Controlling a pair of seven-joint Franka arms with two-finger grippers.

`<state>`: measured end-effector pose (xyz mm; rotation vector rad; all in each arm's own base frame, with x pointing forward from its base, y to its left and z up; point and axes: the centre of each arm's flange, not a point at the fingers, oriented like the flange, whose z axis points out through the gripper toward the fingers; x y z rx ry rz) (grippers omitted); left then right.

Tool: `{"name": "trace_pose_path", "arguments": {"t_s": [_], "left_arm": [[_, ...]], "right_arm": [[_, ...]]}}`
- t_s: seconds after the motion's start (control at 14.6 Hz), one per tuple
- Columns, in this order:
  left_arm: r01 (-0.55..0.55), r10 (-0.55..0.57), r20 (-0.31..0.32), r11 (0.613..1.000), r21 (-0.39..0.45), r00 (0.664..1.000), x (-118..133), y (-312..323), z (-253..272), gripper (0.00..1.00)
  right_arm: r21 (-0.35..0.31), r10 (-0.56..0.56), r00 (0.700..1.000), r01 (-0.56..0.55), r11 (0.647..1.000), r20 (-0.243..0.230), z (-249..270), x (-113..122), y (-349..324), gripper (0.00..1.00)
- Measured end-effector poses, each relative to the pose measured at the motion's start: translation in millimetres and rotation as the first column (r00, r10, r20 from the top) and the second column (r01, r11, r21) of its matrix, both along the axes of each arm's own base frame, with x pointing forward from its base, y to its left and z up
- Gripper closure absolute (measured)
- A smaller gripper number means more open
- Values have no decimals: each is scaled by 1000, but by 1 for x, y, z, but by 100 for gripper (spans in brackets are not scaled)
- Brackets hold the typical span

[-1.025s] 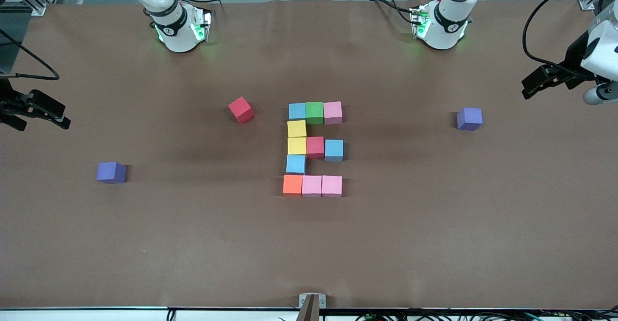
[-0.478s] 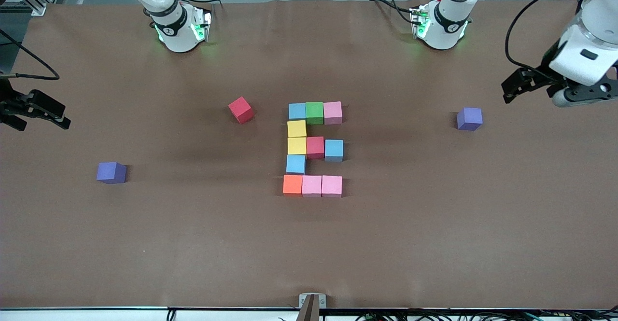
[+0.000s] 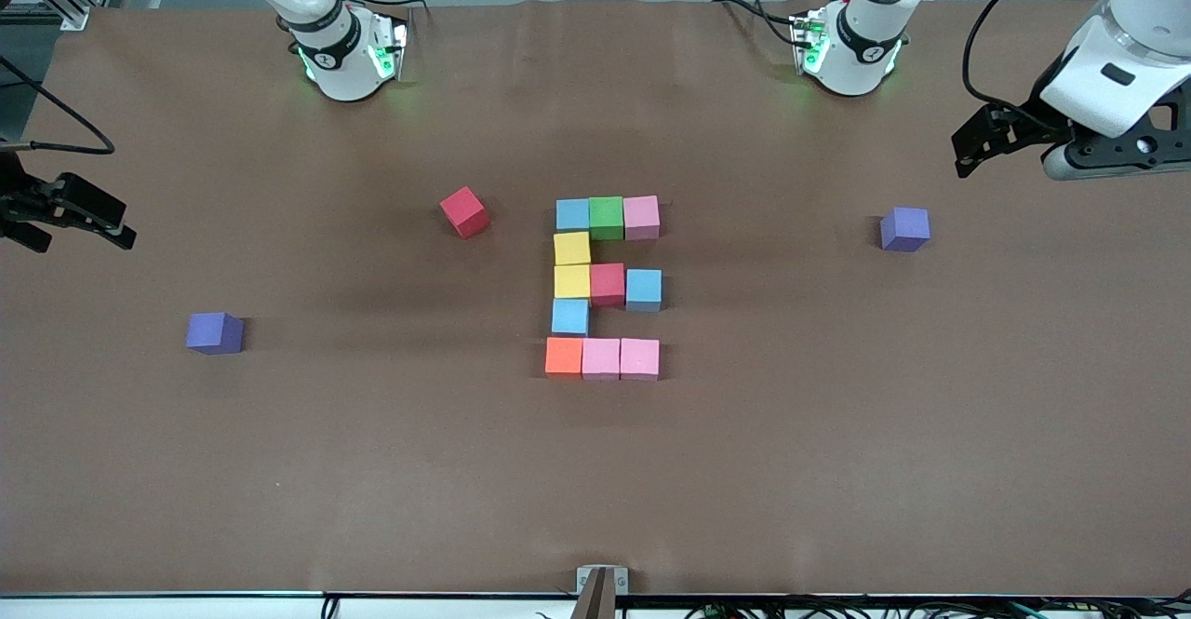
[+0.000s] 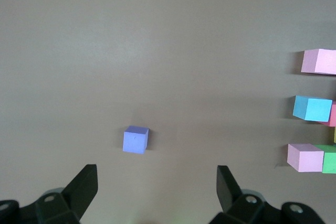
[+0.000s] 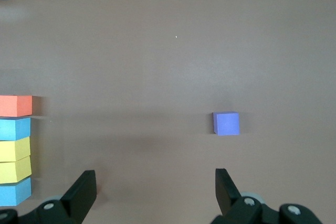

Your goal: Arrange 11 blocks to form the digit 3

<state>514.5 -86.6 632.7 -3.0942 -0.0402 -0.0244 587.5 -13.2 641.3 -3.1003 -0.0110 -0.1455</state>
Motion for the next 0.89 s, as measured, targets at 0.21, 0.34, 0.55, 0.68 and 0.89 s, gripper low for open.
{"name": "trace_pose_path", "arguments": {"t_s": [0.21,0.34,0.55,0.68,0.89], "left_arm": [[-3,3,-7,1000,0,1000,0,2,0,0],[-14,14,-14,1000,0,1000,-1,3,-1,0],[-30,31,-24,1000,2,999,-2,3,-2,0],[-29,29,-27,1000,2,999,-3,2,-2,0],[-31,32,-38,999,4,999,-4,4,-2,0]], "right_arm": [[0,0,1000,0,1000,0,0,0,0,0],[0,0,1000,0,1000,0,0,0,0,0],[0,0,1000,0,1000,0,0,0,0,0],[0,0,1000,0,1000,0,0,0,0,0],[0,0,1000,0,1000,0,0,0,0,0]]}}
